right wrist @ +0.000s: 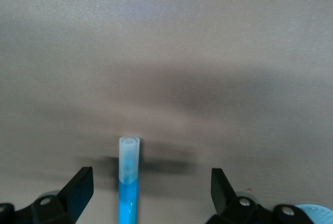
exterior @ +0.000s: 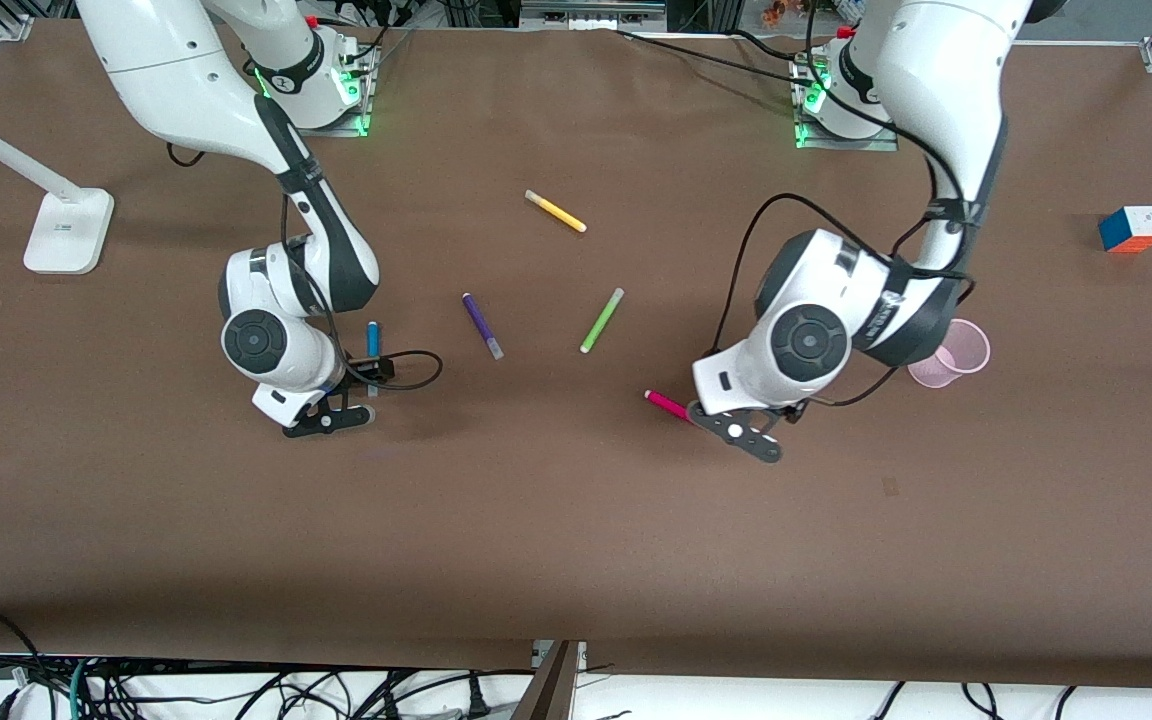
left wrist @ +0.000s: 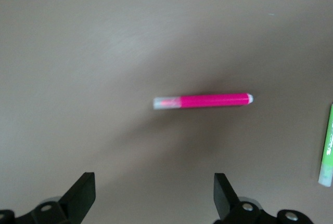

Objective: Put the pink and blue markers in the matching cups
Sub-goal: 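Grasp the blue marker with the right gripper while the left gripper grasps the pink marker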

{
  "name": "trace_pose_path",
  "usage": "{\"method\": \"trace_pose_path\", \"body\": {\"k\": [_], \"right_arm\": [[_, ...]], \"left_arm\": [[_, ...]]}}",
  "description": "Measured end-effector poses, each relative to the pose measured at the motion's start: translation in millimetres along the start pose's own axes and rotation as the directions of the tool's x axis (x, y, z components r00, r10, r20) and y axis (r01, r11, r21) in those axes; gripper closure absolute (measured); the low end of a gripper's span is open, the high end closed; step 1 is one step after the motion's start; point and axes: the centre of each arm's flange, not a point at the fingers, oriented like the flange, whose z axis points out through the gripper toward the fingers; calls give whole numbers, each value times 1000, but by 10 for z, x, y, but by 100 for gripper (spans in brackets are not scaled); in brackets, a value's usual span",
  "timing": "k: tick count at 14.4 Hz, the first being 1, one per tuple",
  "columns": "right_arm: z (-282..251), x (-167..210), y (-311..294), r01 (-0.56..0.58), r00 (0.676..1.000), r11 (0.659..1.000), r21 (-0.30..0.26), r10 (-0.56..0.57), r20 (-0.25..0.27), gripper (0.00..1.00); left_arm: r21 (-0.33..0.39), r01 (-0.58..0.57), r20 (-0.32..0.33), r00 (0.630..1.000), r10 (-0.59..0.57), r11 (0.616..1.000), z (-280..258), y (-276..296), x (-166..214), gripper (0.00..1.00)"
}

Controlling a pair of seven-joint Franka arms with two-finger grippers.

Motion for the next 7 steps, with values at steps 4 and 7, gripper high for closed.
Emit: {"method": "trace_pose_path", "body": {"k": [4, 7], "right_arm": [[32, 2, -126, -6, 1000, 1000, -2, 6, -10, 20], [34, 10, -111, -9, 1000, 1000, -2, 9, -16, 54]], "left_arm": [[-5, -307, -15, 952, 307, 952, 15, 187, 57, 0], [8, -495, -36, 868, 495, 869, 150, 226, 99, 0]]}}
